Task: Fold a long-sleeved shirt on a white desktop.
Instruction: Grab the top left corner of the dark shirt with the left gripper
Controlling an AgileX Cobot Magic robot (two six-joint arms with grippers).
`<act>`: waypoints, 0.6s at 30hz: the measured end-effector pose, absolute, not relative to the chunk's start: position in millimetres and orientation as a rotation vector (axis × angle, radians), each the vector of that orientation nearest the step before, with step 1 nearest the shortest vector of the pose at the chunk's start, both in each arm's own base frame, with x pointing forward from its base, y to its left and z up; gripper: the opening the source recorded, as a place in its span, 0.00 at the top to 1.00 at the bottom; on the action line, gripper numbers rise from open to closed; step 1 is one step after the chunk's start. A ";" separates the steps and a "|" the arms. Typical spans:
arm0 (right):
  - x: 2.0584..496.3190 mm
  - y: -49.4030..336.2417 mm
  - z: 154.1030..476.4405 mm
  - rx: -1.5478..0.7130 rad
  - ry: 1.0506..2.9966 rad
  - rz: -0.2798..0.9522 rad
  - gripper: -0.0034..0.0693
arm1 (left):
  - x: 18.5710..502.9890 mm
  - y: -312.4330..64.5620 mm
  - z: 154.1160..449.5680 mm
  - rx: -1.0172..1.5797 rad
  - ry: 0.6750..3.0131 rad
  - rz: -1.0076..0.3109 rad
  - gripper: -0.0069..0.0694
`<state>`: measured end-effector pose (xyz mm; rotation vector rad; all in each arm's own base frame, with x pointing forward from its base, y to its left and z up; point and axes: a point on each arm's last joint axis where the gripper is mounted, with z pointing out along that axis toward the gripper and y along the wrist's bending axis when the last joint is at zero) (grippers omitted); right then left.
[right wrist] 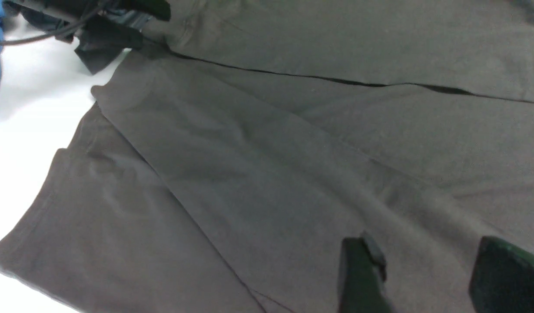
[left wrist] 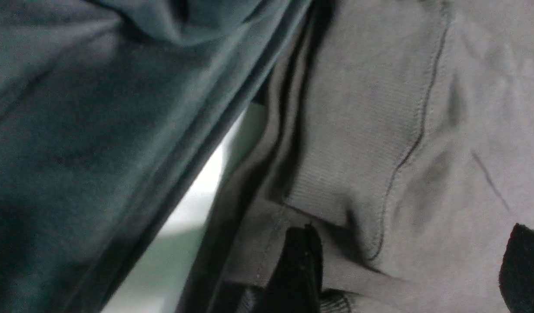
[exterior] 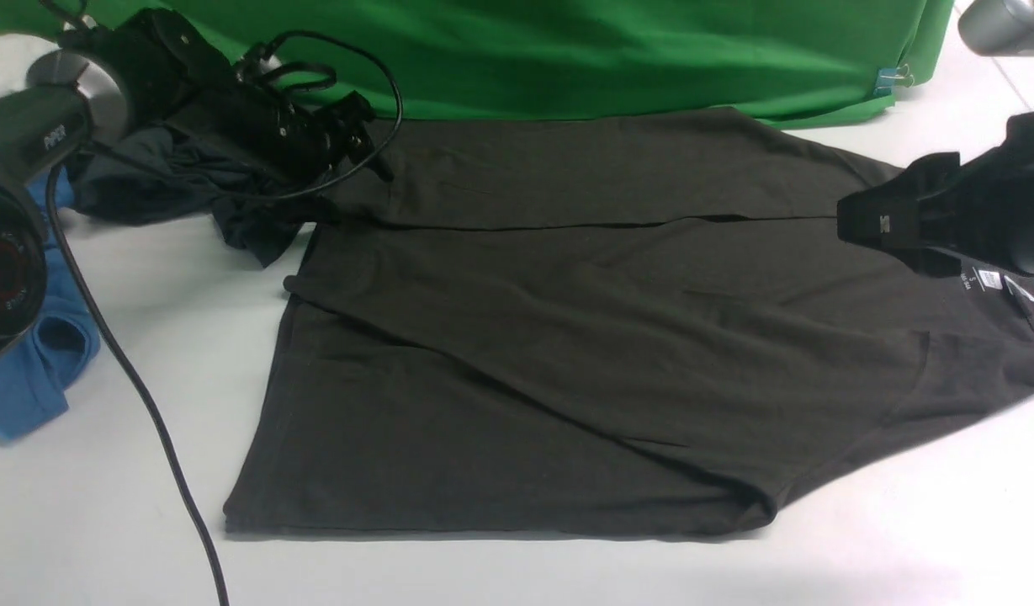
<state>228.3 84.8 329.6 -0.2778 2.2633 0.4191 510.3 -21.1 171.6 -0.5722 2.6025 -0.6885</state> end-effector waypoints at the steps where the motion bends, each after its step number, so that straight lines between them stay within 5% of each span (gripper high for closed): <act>1: 228.5 84.7 329.8 -0.276 2.259 0.419 0.49 | 510.2 -20.8 170.0 -0.563 2.609 -0.680 0.15; 18: 230.5 84.6 332.0 -0.262 2.229 0.418 0.49 | 521.4 -13.7 160.6 -0.557 2.507 -0.655 0.17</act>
